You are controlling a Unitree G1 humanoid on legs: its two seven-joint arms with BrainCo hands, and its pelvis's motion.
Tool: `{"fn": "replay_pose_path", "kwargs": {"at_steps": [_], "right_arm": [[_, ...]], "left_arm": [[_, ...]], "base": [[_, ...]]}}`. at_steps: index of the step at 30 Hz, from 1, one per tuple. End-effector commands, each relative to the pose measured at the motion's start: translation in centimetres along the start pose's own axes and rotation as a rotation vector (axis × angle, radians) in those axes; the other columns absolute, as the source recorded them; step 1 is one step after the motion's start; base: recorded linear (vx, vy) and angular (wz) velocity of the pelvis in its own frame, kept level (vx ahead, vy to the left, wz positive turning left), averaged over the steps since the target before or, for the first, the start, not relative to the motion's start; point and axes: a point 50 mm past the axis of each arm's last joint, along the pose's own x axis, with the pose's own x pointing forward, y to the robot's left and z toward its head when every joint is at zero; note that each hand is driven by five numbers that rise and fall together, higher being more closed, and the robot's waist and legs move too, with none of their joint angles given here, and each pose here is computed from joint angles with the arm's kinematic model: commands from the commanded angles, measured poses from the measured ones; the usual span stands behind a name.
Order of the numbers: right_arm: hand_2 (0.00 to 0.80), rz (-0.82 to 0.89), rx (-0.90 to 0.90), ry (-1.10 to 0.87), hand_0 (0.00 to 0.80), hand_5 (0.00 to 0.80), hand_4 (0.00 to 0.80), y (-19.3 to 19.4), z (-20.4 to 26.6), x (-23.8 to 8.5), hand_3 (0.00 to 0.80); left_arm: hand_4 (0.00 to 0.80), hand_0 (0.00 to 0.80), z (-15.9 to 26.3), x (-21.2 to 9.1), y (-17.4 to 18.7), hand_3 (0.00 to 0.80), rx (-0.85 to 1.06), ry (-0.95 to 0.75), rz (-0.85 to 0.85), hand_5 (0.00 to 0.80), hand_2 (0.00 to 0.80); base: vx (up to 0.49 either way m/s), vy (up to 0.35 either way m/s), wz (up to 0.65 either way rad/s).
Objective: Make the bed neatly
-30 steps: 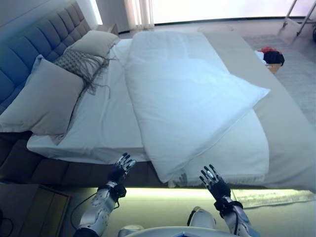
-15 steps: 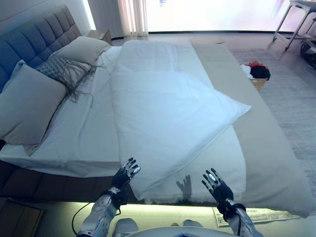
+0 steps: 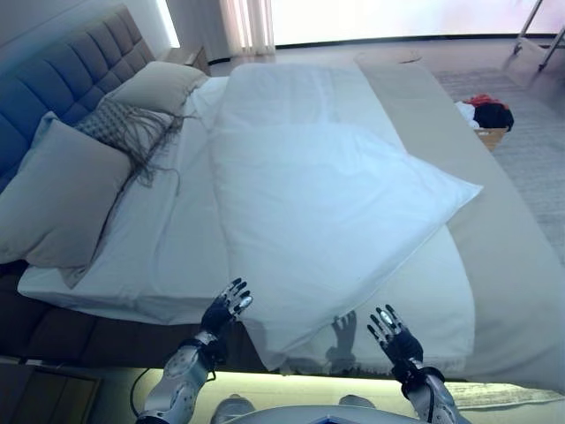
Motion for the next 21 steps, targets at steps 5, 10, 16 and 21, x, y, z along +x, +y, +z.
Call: {"fn": "replay_pose_path", "kwargs": {"at_steps": [5, 10, 16, 21], "right_arm": [[0.000, 0.200, 0.026, -0.057, 0.000, 0.000, 0.000, 5.4, 0.6, 2.3, 0.000], [0.000, 0.224, 0.044, -0.076, 0.000, 0.000, 0.000, 7.4, 0.6, 3.1, 0.000], [0.000, 0.061, 0.078, -0.108, 0.000, 0.000, 0.000, 4.1, 0.7, 1.9, 0.000], [0.000, -0.110, 0.172, -0.145, 0.000, 0.000, 0.000, 0.1, 1.2, 1.5, 0.000]], "left_arm": [[0.000, 0.000, 4.6, -1.3, 2.8, 0.000, 0.158, -0.169, 0.102, 0.000, 0.000], [0.000, 0.000, 5.0, -0.8, 3.0, 0.000, 0.122, -0.151, 0.109, 0.000, 0.000], [0.000, 0.000, 4.7, -0.2, 2.2, 0.000, 0.104, -0.140, 0.069, 0.000, 0.000], [0.000, 0.000, 5.1, 0.2, 1.9, 0.000, 0.096, -0.146, 0.077, 0.000, 0.000]], "base": [[0.258, 0.295, 0.25], [0.216, 0.297, -0.04], [0.215, 0.277, -0.01], [0.160, -0.089, -0.36]]}}
